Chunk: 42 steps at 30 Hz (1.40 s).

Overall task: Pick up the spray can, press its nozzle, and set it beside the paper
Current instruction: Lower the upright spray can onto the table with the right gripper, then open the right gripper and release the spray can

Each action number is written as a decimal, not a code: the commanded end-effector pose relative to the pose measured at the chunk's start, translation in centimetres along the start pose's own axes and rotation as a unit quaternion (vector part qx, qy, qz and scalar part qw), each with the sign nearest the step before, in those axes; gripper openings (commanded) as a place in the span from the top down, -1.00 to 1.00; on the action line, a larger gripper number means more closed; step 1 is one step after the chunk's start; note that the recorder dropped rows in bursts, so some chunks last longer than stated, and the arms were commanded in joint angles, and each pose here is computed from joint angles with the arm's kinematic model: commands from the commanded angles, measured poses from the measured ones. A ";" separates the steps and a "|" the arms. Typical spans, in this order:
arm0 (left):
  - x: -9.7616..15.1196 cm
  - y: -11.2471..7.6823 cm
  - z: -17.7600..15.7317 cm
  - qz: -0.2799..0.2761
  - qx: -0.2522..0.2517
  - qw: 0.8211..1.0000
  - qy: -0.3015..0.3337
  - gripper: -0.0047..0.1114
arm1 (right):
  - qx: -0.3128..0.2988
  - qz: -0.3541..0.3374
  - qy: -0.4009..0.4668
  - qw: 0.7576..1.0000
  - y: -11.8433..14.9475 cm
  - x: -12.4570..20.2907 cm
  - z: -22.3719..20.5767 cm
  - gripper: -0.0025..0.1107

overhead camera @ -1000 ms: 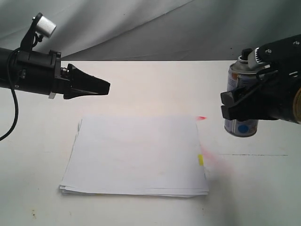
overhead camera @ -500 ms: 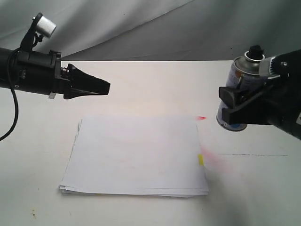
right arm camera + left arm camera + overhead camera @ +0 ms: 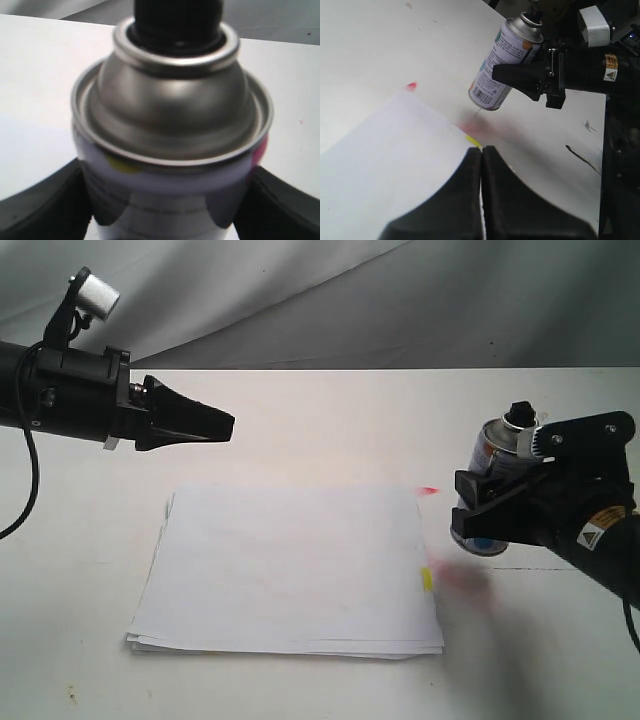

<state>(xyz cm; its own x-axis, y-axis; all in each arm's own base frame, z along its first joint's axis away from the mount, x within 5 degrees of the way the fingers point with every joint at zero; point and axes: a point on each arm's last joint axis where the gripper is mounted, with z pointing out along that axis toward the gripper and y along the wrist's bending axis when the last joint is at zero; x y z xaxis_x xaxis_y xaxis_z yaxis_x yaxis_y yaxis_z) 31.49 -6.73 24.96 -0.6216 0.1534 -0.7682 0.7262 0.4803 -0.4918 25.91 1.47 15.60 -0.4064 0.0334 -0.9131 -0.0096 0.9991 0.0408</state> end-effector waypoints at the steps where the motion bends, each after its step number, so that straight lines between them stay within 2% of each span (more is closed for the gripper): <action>1: -0.1 -0.2 -0.2 0.004 0.000 1.000 -0.004 0.92 | -0.006 -0.014 -0.031 0.999 0.1 -0.1 0.5 0.96; 12: -0.1 -0.2 -0.2 0.004 0.001 1.000 -0.005 0.92 | -0.017 -0.029 0.030 0.999 0.3 1.3 0.7 0.96; 42: -0.1 -0.2 -0.2 0.004 0.001 1.000 -0.005 0.92 | -0.017 -0.029 0.084 0.996 0.3 2.3 0.6 0.96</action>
<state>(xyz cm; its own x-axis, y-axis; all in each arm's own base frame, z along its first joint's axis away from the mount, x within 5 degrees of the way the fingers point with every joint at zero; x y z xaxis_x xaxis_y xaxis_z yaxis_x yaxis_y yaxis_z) 31.49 -6.73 24.96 -0.6216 0.1534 -0.7682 0.7262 0.4803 -0.4918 25.47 1.73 12.97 -0.5698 -0.0216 -0.8215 -0.0539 0.9985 0.0112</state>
